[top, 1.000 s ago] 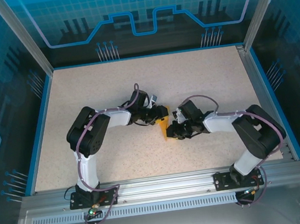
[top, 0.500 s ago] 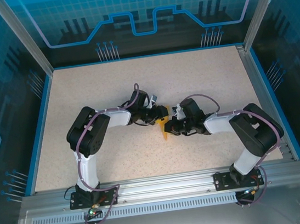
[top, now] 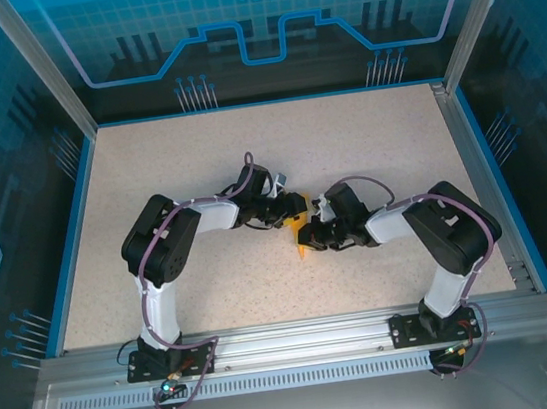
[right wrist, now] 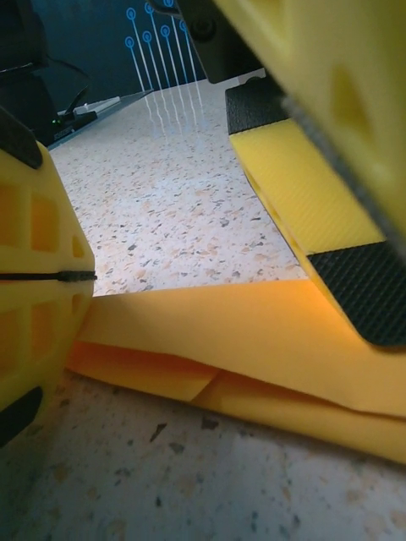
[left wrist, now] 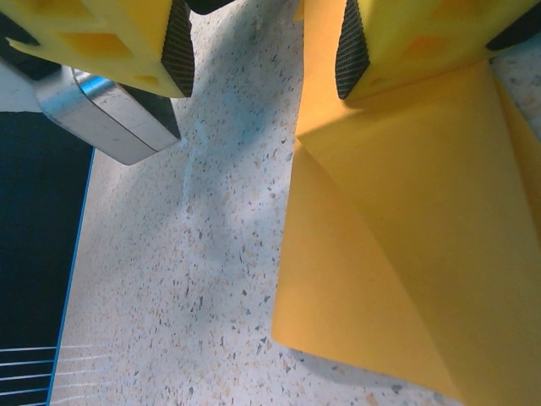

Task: Fold a paper plane with a square sheet of paper (pick it up from the middle)
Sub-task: Fold the wing for the fifth time at the center of the table.

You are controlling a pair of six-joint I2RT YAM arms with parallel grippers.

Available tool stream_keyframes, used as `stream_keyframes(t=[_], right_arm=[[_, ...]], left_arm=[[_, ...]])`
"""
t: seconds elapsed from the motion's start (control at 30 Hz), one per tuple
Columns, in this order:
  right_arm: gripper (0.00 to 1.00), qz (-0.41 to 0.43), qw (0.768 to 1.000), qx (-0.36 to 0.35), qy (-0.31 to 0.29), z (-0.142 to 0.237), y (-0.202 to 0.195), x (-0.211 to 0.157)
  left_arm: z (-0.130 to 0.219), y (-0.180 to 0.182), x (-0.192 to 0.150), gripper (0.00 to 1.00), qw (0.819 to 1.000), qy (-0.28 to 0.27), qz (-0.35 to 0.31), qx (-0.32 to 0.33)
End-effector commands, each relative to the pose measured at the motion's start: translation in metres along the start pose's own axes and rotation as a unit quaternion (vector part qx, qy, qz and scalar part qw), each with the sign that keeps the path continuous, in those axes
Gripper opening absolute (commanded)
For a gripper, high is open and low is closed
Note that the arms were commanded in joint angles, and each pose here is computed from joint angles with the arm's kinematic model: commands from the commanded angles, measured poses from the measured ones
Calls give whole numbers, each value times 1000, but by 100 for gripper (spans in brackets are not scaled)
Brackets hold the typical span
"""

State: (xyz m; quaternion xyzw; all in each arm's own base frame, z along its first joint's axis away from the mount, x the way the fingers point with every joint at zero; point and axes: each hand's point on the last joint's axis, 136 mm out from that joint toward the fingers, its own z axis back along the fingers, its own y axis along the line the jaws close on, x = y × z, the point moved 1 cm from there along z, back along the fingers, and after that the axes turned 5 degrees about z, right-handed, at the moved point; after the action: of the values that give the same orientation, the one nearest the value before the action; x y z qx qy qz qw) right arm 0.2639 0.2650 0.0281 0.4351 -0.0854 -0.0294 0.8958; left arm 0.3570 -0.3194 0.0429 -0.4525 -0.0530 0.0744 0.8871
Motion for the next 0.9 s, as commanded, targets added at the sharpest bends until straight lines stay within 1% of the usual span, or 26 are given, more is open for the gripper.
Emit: stream_keyframes(t=[0.0,0.3,0.5,0.67,0.87], right_arm=[[8,-2,1000,7,20,-4,-4,-13],[8,3,999,-1,40,-5,-8,-25],[8,-9,998,-25,51,-4,-20,-35],[8,2,995,-60,74,-1,-24,-46],[8,6,993,-85,88,0,-30,-57]], left_arm=[[-9,23,-10,51,999,21,14,32],[-9,26,-10,51,999,20,18,38],[-10,27,-10,51,999,20,21,40],[-9,31,-10,51,998,17,27,47],[-11,36,-10,51,998,16,39,54]])
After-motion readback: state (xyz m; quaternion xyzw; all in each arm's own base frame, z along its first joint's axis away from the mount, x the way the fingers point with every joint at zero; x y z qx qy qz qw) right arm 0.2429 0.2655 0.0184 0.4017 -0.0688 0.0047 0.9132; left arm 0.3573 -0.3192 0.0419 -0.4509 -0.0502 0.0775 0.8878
